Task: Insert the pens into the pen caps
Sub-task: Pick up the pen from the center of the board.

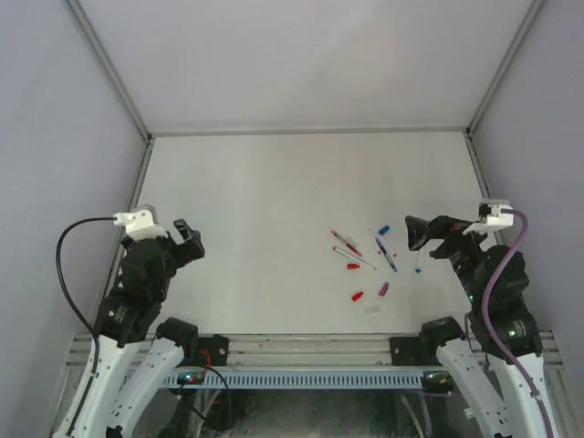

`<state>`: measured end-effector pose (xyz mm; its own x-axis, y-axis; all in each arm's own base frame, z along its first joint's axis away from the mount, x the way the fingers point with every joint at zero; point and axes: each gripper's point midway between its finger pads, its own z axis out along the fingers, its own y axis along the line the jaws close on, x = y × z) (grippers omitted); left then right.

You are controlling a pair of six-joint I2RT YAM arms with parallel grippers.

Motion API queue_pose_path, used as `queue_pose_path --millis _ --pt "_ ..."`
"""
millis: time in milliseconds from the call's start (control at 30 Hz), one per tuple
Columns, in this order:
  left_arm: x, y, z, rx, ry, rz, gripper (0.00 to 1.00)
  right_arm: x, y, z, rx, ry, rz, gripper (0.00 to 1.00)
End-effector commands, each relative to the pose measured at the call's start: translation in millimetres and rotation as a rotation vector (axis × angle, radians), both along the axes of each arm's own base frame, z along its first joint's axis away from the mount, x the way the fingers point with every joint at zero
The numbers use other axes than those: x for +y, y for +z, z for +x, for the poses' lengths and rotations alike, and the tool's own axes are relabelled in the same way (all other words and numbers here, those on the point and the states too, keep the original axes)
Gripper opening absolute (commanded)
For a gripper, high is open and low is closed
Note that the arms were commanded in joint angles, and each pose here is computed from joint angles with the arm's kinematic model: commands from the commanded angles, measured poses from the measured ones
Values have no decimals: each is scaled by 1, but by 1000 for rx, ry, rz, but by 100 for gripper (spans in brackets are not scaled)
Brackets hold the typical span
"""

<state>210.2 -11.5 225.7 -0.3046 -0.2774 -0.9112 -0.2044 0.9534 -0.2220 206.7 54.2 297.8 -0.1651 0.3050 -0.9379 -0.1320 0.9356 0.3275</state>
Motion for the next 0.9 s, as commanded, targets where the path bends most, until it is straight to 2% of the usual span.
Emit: queue_pose_path --millis 0,300,533,667,767,867 --pt "-9 41 6 -100 -57 -38 100 9 22 -6 -47 75 -8 99" --pt "-12 57 9 -158 -54 -89 100 1 21 2 11 9 22 100" --pt "-2 56 19 -155 46 -129 100 -13 -11 15 176 -97 25 98" --pt "-15 53 34 -158 4 -153 100 -14 -31 22 287 -102 20 98" --pt "-26 52 45 -118 -45 -144 100 -15 -51 30 388 -114 28 94" --pt "-32 51 52 -49 -77 -106 100 -25 -72 38 487 -196 30 85"
